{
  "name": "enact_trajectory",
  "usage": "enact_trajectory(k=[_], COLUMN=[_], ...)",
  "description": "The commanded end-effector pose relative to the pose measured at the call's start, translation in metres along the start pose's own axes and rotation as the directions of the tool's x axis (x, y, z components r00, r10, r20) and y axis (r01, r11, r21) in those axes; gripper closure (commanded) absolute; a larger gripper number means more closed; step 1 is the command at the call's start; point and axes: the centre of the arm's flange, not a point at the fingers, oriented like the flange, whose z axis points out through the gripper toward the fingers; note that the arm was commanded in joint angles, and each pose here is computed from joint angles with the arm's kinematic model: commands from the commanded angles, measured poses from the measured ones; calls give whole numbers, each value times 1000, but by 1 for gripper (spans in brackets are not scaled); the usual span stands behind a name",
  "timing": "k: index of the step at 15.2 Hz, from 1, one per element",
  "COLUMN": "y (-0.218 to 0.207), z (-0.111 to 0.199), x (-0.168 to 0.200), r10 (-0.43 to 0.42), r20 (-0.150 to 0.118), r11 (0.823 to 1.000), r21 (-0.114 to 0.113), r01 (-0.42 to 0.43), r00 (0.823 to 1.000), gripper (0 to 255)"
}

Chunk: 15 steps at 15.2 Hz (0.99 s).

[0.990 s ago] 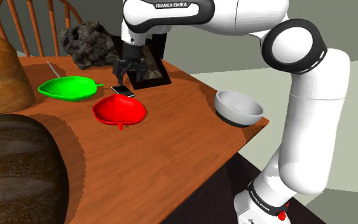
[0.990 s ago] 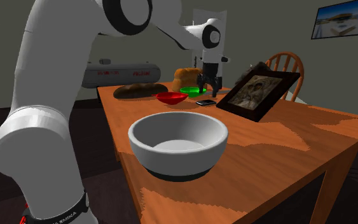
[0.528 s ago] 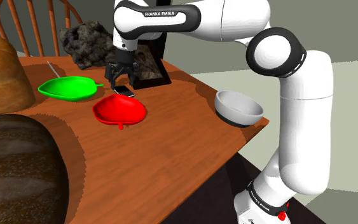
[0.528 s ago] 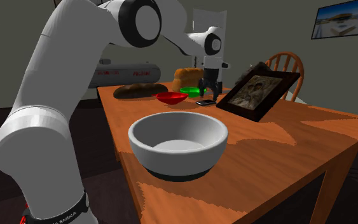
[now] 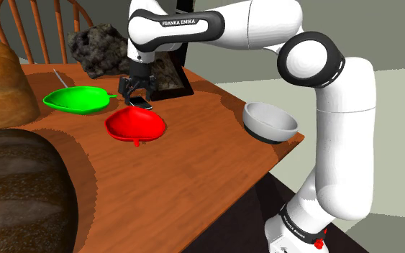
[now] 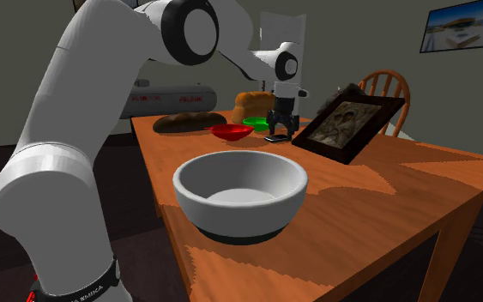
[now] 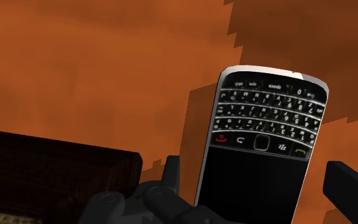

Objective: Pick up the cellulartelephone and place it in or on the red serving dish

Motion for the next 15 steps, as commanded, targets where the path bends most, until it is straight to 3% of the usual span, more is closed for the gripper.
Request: enact_trajectory(k=[1,2,3,12,15], y=[0,0,0,0,-1], z=[0,0,0,0,-16], x=[0,0,0,0,-1], r10=[0,0,0,0,0], r20=[0,0,0,0,0], r11=[1000,1000,1000,1000,1000], r21=[0,0,0,0,0], r01=[0,0,0,0,0], r00=[1000,1000,1000,1000,1000], gripper=[0,0,255,255,255])
